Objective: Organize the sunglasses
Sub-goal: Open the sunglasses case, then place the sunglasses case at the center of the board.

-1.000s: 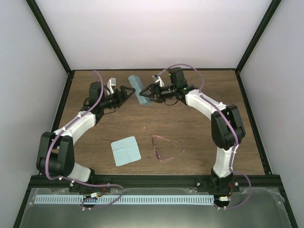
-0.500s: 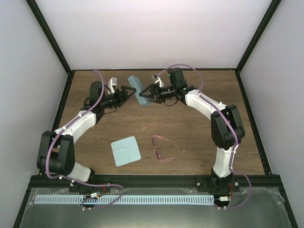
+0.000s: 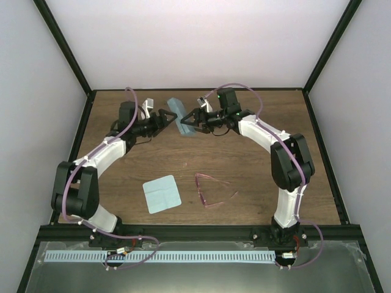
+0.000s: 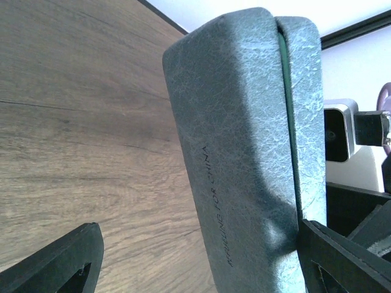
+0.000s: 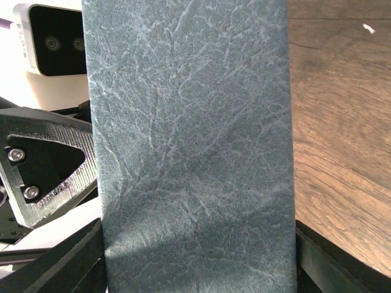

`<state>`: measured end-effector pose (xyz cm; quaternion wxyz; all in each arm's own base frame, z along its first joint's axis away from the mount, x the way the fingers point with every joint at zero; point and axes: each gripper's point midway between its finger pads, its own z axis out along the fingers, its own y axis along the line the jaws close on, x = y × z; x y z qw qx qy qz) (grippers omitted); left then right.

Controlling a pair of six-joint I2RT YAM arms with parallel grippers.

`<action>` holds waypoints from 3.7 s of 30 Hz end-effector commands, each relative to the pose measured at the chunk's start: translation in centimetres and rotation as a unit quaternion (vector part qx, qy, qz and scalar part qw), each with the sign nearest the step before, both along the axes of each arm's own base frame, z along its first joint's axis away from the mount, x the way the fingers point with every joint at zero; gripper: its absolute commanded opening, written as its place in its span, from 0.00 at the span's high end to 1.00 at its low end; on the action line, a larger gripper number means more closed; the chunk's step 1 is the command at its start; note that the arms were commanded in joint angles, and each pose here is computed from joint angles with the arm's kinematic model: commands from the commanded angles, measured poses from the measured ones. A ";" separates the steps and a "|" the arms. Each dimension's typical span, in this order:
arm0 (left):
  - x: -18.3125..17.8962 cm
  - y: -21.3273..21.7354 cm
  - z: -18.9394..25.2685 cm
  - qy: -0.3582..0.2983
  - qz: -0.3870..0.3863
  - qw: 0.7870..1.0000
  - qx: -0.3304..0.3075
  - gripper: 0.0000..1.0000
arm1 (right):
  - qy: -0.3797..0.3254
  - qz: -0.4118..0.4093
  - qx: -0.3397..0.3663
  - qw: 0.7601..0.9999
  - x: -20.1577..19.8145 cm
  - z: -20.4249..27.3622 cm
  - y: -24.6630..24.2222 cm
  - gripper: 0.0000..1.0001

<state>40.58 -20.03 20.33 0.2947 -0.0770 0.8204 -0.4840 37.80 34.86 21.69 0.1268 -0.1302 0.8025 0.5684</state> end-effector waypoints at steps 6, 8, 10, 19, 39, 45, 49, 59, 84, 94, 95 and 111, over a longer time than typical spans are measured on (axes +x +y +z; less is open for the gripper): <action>-0.7 1.0 -8.2 0.103 0.021 0.990 0.090 0.12 | -0.102 0.093 0.089 0.986 -2.5 8.7 1.9 0.48; -0.7 1.0 -8.6 0.108 0.021 0.989 0.098 0.12 | -0.108 0.097 0.093 0.985 -2.7 9.2 1.9 0.48; -0.8 1.0 -9.2 0.119 0.021 0.987 0.104 0.12 | -0.113 0.101 0.098 0.984 -2.8 9.7 2.0 0.49; -1.3 0.5 -11.4 0.136 0.005 0.982 0.128 0.12 | -0.129 0.108 0.118 0.979 -3.5 11.4 1.8 0.49; -2.2 0.2 -13.0 0.145 0.005 0.979 0.140 0.12 | -0.146 0.091 0.132 0.976 -3.4 13.2 1.6 0.53; -2.7 0.4 -13.6 0.150 0.006 0.978 0.145 0.12 | -0.154 0.084 0.140 0.974 -3.5 14.0 1.2 0.53; -2.7 0.4 -13.8 0.153 0.005 0.977 0.147 0.12 | -0.156 0.085 0.141 0.974 -3.6 14.1 1.1 0.53; -2.9 0.3 -15.1 0.167 -0.003 0.974 0.153 0.12 | -0.158 0.083 0.144 0.973 -3.7 14.1 0.9 0.53; -2.5 1.3 -5.3 0.071 0.001 0.982 0.177 0.05 | -0.061 0.051 0.045 0.996 -0.4 1.3 1.7 0.52; -3.7 2.1 -6.7 0.088 0.000 0.978 0.190 0.02 | -0.013 0.065 0.021 0.998 -0.3 -4.5 2.0 0.49; -3.6 2.2 -6.9 0.090 0.000 0.977 0.194 0.02 | -0.007 0.066 0.016 0.998 -0.3 -5.2 2.0 0.49; -0.6 1.1 -13.0 0.118 -0.034 0.968 0.220 0.02 | 0.042 0.029 -0.081 0.995 0.2 -11.9 0.7 0.22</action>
